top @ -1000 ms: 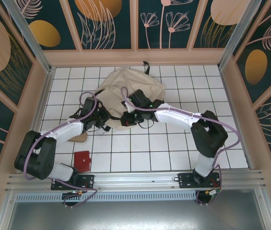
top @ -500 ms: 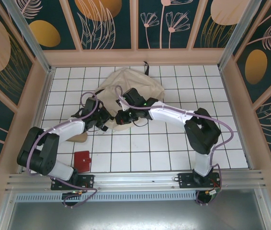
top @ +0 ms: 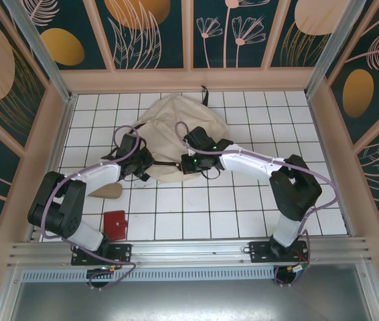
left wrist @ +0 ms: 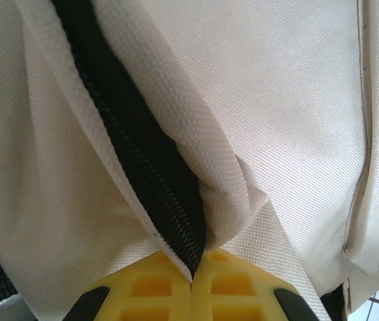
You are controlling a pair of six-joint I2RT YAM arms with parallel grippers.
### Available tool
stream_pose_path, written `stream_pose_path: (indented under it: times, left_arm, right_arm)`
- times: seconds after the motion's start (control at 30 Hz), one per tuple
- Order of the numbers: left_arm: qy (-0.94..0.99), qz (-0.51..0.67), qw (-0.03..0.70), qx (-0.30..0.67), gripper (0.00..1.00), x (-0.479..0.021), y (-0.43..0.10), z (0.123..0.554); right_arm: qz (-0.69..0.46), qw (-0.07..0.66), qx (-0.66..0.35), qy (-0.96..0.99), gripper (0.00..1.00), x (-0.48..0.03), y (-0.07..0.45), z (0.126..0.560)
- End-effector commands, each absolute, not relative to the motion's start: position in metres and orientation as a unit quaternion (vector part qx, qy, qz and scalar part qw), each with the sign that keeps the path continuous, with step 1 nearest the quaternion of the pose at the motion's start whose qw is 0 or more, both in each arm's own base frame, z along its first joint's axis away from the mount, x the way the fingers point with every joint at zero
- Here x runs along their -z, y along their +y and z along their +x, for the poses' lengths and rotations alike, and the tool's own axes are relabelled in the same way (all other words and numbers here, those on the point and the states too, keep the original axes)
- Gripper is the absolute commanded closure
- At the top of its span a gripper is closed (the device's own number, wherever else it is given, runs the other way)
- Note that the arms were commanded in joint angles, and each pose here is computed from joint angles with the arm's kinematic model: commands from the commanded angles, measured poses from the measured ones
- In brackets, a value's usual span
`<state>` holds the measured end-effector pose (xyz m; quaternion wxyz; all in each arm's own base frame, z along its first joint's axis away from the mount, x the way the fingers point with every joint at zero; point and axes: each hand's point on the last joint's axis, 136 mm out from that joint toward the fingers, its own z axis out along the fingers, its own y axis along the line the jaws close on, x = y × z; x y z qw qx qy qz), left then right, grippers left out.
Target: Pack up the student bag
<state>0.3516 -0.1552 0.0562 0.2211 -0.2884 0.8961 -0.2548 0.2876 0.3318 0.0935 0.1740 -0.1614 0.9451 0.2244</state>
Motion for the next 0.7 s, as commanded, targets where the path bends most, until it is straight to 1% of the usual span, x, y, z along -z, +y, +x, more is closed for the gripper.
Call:
stream_pose_path:
  times: [0.0, 0.2, 0.3, 0.4, 0.43, 0.47, 0.53, 0.57, 0.67]
  left_arm:
    - [0.899, -0.301, 0.237, 0.213, 1.00, -0.049, -0.134, 0.357]
    - [0.899, -0.301, 0.242, 0.207, 1.00, -0.053, -0.131, 0.358]
    - [0.899, -0.298, 0.248, 0.204, 1.00, -0.057, -0.128, 0.361]
    - [0.901, -0.284, 0.258, 0.204, 1.00, -0.064, -0.128, 0.366]
    - [0.903, -0.276, 0.261, 0.203, 1.00, -0.066, -0.129, 0.368]
    - [0.904, -0.271, 0.265, 0.197, 1.00, -0.068, -0.128, 0.371]
    - [0.906, -0.265, 0.271, 0.188, 1.00, -0.071, -0.126, 0.375]
    - [0.906, -0.262, 0.273, 0.188, 1.00, -0.072, -0.125, 0.377]
    - [0.906, -0.258, 0.280, 0.185, 1.00, -0.075, -0.122, 0.383]
  right_arm:
    - [-0.125, 0.183, -0.167, 0.961, 1.00, -0.086, 0.303, 0.295]
    - [-0.105, 0.191, -0.159, 0.963, 1.00, -0.083, 0.302, 0.306]
    - [-0.125, 0.186, -0.203, 0.953, 1.00, -0.092, 0.318, 0.301]
    - [-0.160, 0.179, -0.278, 0.930, 1.00, -0.112, 0.340, 0.289]
    - [-0.163, 0.184, -0.297, 0.923, 0.90, -0.122, 0.343, 0.289]
    - [-0.159, 0.194, -0.309, 0.917, 0.75, -0.131, 0.343, 0.291]
    - [-0.132, 0.218, -0.311, 0.916, 0.53, -0.141, 0.332, 0.305]
    - [-0.114, 0.233, -0.304, 0.917, 0.48, -0.143, 0.324, 0.314]
    - [-0.044, 0.270, -0.252, 0.928, 0.40, -0.133, 0.293, 0.347]
